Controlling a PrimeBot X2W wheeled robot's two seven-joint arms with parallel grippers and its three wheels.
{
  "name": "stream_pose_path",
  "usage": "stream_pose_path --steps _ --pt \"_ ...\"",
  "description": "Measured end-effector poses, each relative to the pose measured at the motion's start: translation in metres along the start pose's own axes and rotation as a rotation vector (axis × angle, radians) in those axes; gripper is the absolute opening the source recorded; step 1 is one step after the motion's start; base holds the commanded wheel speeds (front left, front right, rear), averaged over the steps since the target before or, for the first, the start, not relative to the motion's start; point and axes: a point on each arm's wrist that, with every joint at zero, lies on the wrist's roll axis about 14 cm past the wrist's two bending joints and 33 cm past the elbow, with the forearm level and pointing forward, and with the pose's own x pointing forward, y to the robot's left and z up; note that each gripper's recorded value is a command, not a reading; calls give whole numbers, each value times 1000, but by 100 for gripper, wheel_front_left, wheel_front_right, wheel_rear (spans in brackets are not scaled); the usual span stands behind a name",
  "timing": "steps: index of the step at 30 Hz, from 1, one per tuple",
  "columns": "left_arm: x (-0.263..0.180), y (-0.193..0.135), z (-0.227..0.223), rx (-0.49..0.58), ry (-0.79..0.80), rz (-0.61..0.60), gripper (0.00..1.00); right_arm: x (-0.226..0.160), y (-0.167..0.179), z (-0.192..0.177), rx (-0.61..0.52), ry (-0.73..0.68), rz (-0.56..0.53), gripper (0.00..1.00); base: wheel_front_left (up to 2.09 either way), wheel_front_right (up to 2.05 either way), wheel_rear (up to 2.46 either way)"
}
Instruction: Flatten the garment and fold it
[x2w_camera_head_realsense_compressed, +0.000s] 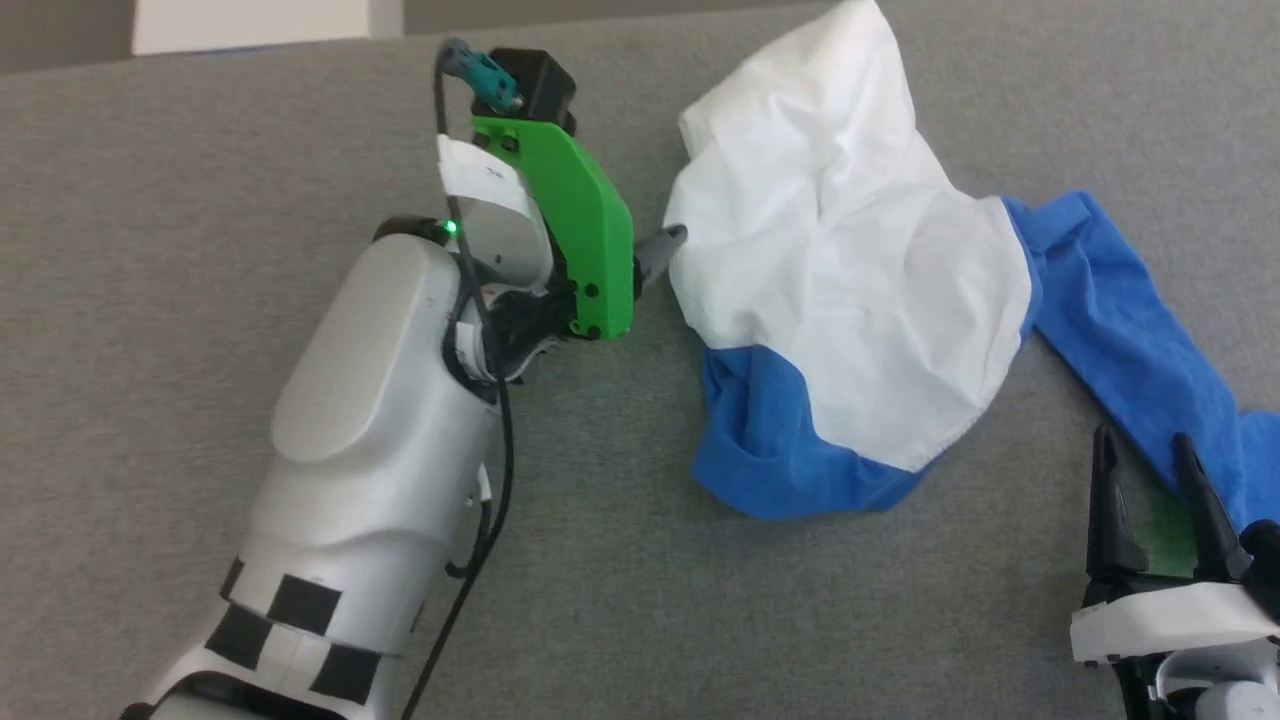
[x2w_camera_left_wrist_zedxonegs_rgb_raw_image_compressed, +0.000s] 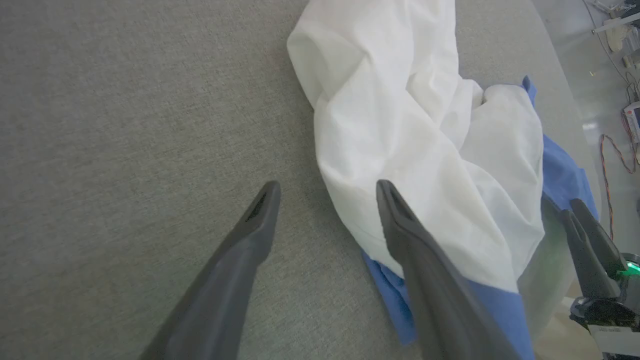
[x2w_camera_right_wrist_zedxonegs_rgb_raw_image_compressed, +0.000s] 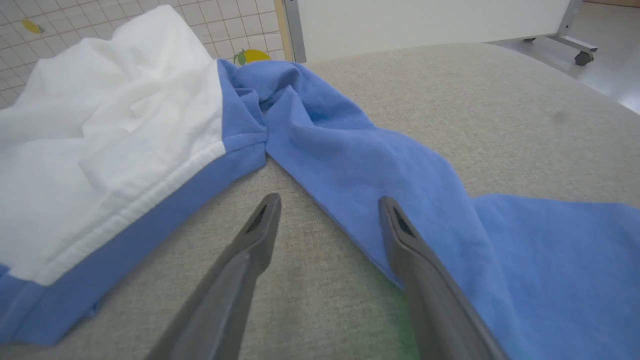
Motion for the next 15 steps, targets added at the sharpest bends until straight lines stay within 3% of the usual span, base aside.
stream_pose_path --steps 10,11,12,15 --pt "54 -9 -55 -47 143 -47 100 -3 -22 -17 -29 56 -67 100 0 0 0" --pt "57 -9 -56 -43 138 -36 36 -3 -23 -16 -31 54 -69 100 0 0 0" --pt "60 -8 -56 -32 129 -26 0 -2 -23 -15 -33 52 -70 100 0 0 0" --pt "64 -5 -57 -21 119 -9 0 -2 -26 -13 -43 44 -77 100 0 0 0"
